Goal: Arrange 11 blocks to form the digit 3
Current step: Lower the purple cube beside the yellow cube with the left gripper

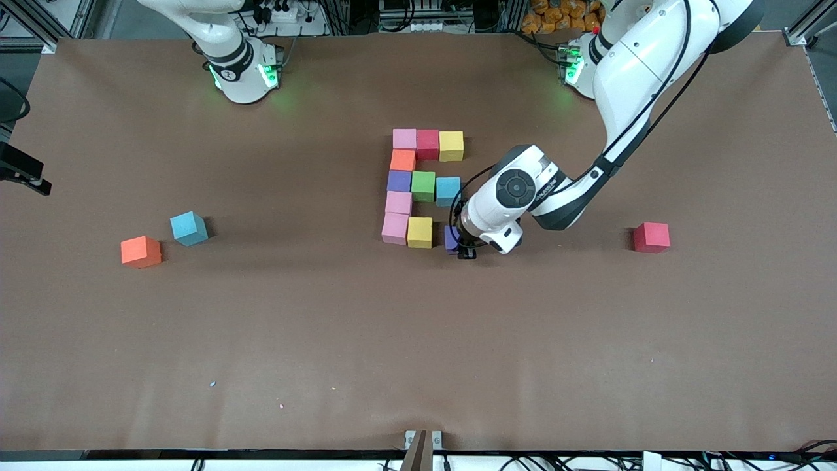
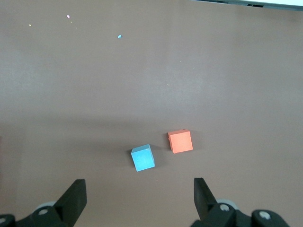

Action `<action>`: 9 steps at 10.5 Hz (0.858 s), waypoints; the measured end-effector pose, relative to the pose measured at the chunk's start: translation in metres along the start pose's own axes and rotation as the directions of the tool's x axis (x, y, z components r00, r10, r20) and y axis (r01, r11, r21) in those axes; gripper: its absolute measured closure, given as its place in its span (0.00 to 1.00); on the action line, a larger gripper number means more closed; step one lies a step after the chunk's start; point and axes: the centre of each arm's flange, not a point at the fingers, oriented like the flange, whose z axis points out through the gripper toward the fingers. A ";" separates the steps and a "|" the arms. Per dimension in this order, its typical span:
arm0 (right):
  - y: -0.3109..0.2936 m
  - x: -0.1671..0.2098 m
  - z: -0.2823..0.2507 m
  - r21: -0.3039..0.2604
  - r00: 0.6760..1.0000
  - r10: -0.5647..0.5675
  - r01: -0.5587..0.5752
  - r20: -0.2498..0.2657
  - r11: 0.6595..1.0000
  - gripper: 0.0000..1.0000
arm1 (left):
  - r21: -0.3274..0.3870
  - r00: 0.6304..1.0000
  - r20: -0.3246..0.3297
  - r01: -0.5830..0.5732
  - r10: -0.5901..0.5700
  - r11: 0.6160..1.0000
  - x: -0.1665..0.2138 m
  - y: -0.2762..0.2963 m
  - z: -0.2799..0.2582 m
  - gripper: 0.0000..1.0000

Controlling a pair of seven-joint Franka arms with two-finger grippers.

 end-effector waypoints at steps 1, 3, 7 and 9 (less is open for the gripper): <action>0.001 0.000 -0.001 -0.001 1.000 0.001 -0.001 -0.002 1.000 0.00 | -0.002 1.000 0.004 -0.004 0.004 1.000 -0.003 -0.002 0.001 0.45; 0.000 0.000 -0.001 0.000 1.000 0.000 0.000 -0.002 1.000 0.00 | -0.009 1.000 0.004 0.002 -0.002 1.000 -0.009 -0.008 0.005 0.45; 0.000 0.000 -0.001 0.000 1.000 0.000 0.000 -0.002 1.000 0.00 | -0.041 1.000 -0.004 -0.019 0.018 0.999 -0.019 -0.018 0.020 0.45; 0.000 0.000 -0.001 0.000 1.000 0.000 0.000 -0.002 1.000 0.00 | -0.045 1.000 -0.006 -0.029 0.029 0.999 -0.022 -0.020 0.021 0.45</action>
